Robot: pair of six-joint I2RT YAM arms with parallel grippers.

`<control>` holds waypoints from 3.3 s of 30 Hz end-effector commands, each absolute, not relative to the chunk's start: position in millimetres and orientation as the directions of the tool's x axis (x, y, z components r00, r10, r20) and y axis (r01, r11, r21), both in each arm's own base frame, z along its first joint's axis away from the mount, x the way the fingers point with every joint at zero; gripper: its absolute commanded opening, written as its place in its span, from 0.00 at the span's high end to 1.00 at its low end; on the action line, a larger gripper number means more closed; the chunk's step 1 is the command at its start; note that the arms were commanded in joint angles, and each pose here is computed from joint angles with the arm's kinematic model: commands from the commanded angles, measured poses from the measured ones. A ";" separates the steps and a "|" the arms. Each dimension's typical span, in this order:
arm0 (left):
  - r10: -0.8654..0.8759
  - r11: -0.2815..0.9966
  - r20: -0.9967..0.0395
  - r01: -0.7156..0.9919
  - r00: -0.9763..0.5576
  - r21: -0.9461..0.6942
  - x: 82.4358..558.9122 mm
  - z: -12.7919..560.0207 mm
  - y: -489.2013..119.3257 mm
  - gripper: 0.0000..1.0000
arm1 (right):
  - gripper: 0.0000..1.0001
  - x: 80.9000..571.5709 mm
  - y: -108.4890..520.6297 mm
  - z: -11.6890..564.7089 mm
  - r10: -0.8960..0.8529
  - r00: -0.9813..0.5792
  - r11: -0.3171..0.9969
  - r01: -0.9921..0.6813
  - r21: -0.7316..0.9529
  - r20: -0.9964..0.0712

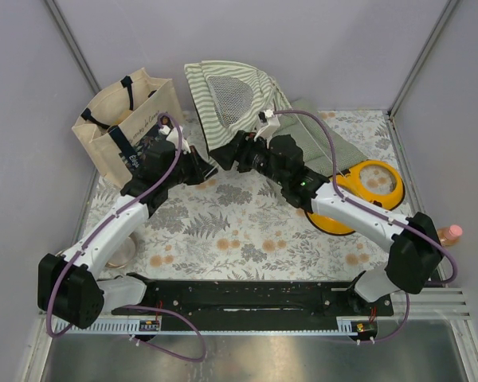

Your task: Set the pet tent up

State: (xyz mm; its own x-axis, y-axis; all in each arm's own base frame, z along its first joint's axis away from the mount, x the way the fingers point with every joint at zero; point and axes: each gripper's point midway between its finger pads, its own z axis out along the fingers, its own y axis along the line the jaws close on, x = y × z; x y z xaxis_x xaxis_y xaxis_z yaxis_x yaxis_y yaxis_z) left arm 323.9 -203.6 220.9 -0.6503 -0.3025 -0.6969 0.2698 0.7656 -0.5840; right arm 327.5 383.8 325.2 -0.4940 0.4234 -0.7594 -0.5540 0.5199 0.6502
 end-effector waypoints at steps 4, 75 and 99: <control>-0.270 0.765 -0.680 0.277 -0.681 -0.581 318.3 218.9 -206.9 1.00 | 0.25 290.5 389.1 317.1 0.376 -0.565 0.452 -0.580 0.678 -0.734; -0.038 0.785 -0.739 0.438 -0.673 -0.439 275.1 176.2 -191.0 1.00 | 1.00 353.4 309.7 450.4 0.710 -0.142 0.540 -0.519 0.663 -0.690; 0.041 0.765 -0.830 0.552 -0.556 -0.332 265.6 165.4 -184.6 1.00 | 1.00 377.0 283.1 481.2 0.748 -0.014 0.571 -0.496 0.654 -0.664</control>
State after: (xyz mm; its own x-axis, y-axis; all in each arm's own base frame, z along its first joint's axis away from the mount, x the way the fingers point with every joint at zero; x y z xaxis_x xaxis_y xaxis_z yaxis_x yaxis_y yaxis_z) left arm 292.4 -208.7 248.0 -0.3296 -0.0890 -0.9399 0.6570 0.6933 -0.2961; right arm 323.4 373.8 340.8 -0.4859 0.4647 -0.7403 -0.5033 0.5437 0.6716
